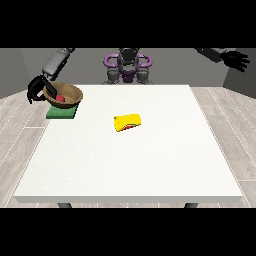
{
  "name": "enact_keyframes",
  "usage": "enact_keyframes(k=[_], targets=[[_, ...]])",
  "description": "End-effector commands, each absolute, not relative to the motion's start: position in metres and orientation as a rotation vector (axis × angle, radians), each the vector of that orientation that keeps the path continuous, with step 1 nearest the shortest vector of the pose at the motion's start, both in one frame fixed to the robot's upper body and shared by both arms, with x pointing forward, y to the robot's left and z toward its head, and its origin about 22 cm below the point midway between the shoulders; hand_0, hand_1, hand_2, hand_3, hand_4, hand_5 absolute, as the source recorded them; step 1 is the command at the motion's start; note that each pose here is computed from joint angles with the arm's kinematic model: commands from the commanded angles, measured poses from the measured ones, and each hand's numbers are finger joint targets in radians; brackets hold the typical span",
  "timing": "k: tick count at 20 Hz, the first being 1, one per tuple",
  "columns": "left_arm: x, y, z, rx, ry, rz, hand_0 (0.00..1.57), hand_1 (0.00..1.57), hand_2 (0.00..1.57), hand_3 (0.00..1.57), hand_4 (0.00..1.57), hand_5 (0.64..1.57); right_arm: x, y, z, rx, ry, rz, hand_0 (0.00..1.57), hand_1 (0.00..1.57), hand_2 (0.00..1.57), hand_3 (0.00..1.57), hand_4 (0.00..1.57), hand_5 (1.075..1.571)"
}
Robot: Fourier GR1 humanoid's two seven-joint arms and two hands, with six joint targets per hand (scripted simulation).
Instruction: Pick the cup and pour the ball into the bowl, then pick the bowl and place it on the pad
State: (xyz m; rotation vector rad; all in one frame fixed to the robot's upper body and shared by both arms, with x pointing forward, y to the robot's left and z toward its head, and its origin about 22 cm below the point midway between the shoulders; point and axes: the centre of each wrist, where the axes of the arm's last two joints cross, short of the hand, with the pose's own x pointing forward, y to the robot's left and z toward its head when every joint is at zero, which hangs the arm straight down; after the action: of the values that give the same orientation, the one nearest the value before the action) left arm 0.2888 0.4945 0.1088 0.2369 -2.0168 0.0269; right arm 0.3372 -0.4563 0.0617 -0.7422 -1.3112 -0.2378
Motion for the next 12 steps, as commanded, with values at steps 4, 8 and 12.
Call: enact_keyframes(k=[4,8,12], targets=[[0.287,0.508,0.137,0.22,-2.083,-0.005,0.0,0.0,0.0,0.0,1.17,1.549,0.341,-0.468,0.07,-0.724,-1.28,-0.298,0.42,0.42,0.56,0.92,0.0,1.518],[0.288,0.494,0.117,0.24,-1.98,-0.006,0.0,0.0,0.0,0.0,1.18,1.55,0.34,-0.466,0.065,-0.677,-1.258,-0.226,0.0,0.0,0.18,0.12,0.0,1.392],[0.323,0.396,0.096,0.068,-1.924,-0.073,0.0,0.0,0.0,0.0,0.9,1.559,0.344,-0.468,0.067,-0.702,-1.155,-0.227,0.0,0.0,0.0,0.0,0.0,1.359]])
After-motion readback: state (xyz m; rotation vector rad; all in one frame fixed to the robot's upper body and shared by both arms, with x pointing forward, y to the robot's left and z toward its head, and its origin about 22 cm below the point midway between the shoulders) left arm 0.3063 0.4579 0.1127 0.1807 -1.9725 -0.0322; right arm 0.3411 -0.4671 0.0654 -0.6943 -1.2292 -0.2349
